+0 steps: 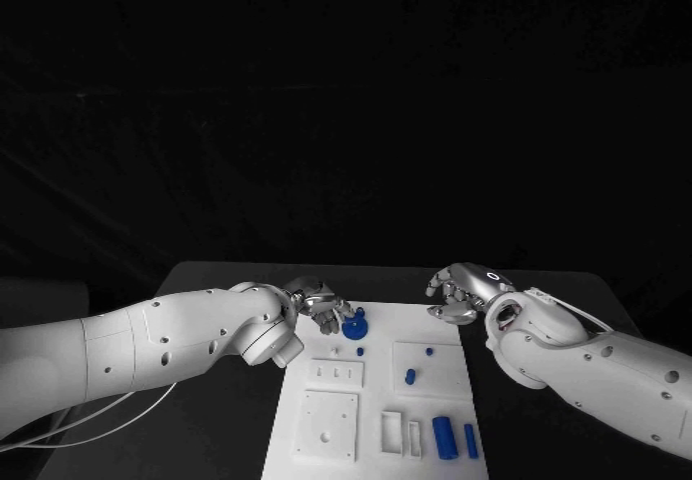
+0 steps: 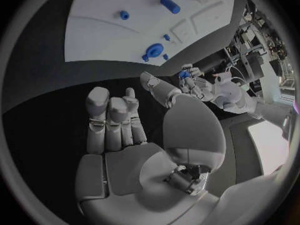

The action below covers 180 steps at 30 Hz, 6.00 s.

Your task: Assemble the parts on the task board

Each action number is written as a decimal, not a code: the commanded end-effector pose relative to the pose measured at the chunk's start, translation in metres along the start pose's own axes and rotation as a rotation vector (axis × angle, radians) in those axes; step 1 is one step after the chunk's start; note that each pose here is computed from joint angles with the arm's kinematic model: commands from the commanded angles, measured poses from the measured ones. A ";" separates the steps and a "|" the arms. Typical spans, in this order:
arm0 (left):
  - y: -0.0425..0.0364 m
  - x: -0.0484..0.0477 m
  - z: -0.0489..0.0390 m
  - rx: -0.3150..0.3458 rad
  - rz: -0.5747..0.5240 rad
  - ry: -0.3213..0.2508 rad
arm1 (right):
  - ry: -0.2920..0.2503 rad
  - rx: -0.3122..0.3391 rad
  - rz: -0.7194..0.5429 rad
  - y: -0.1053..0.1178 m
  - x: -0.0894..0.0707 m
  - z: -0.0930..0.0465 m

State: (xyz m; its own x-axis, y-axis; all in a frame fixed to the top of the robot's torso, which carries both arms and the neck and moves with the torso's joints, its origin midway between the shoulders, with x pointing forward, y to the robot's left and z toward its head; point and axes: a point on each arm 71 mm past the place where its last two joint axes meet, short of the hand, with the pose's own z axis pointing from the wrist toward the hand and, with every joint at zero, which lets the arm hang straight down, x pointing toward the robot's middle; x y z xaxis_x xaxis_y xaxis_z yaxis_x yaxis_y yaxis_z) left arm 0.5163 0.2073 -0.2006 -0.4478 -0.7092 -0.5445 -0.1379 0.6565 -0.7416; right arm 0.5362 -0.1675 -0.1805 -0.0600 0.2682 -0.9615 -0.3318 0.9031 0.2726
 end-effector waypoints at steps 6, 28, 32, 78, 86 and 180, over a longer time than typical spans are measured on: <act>0.0167 0.0100 0.0010 -0.127 0.233 0.078 | -0.064 0.015 0.067 -0.019 -0.016 0.001; 0.0310 0.0323 0.0143 -0.163 0.378 0.091 | -0.108 0.042 0.112 -0.026 -0.037 0.011; 0.0344 0.0401 0.0145 -0.156 0.414 0.099 | -0.108 0.039 0.112 -0.024 -0.038 0.012; 0.0437 0.0485 0.0173 -0.165 0.457 0.122 | -0.098 0.043 0.110 -0.025 -0.038 0.013; 0.0436 0.0491 0.0174 -0.165 0.458 0.125 | -0.096 0.043 0.110 -0.025 -0.038 0.013; 0.0235 -0.0071 0.0060 -0.180 0.384 0.121 | -0.091 0.058 0.113 -0.031 -0.038 0.013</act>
State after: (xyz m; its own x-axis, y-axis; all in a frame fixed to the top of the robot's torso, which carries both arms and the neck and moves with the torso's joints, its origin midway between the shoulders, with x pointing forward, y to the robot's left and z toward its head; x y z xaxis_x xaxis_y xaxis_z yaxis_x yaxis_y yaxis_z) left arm 0.5209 0.2249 -0.2185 -0.5635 -0.3699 -0.7387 -0.0766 0.9137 -0.3991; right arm 0.5616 -0.2019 -0.1522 -0.0025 0.3997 -0.9166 -0.2635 0.8840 0.3862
